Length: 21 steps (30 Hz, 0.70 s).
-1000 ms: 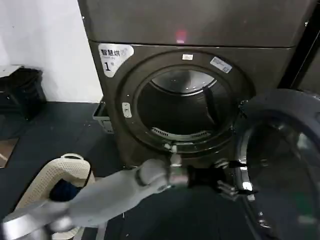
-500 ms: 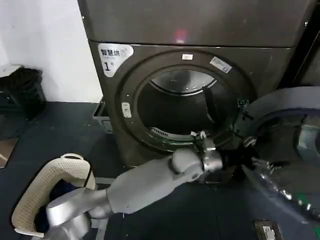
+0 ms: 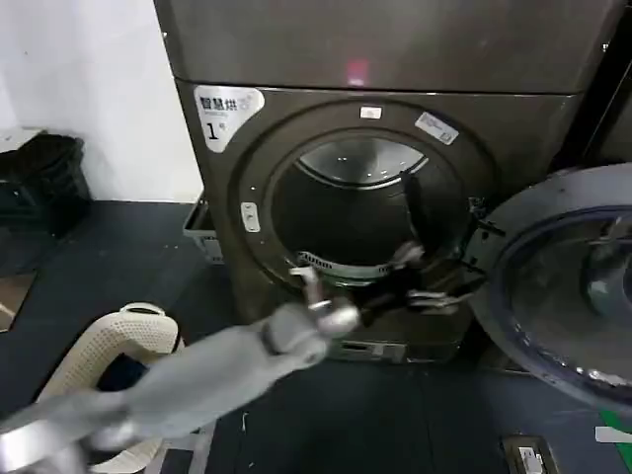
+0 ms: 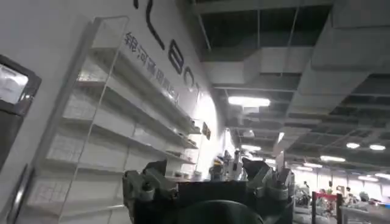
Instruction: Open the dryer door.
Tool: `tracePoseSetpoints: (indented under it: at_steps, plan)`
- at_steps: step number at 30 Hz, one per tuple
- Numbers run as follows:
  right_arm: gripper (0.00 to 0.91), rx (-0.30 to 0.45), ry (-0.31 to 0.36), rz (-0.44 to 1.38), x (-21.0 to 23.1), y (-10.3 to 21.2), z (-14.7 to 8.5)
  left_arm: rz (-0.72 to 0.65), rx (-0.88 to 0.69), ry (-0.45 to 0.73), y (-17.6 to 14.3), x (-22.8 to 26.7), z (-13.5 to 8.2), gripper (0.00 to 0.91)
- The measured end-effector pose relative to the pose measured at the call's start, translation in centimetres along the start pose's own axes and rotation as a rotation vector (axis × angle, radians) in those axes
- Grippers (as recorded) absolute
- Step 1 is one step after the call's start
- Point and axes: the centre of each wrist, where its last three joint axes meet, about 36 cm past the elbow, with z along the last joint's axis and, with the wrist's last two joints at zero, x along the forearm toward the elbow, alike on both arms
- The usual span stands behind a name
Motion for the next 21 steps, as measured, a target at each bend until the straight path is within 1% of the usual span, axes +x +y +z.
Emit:
tracePoseSetpoints:
  at_steps: [4,9,12,15,19,21]
  plan:
    - [0.907,-0.009,-0.009,-0.003,-0.3,0.2,-0.2,-0.01,-0.062,0.156,0.8,7.2,-3.0,0.907]
    - [0.907,-0.011,-0.014,-0.003,-0.6,0.6,-0.1,-0.041,-0.153,0.358,1.1,15.2,-7.9,0.907]
    - [0.907,-0.008,-0.01,0.001,-0.7,0.5,0.0,-0.045,-0.216,0.516,0.7,19.3,-10.8,0.907]
    - [0.907,-0.006,-0.015,0.014,-0.9,0.1,0.1,-0.081,-0.276,0.681,0.7,22.9,-13.8,0.907]
    - [0.907,-0.011,-0.017,0.027,-1.0,-0.2,0.3,-0.136,-0.348,0.914,1.7,26.7,-17.8,0.907]
    - [0.907,-0.013,-0.016,0.031,-1.0,-0.3,0.5,-0.148,-0.363,1.038,2.4,28.6,-19.5,0.907]
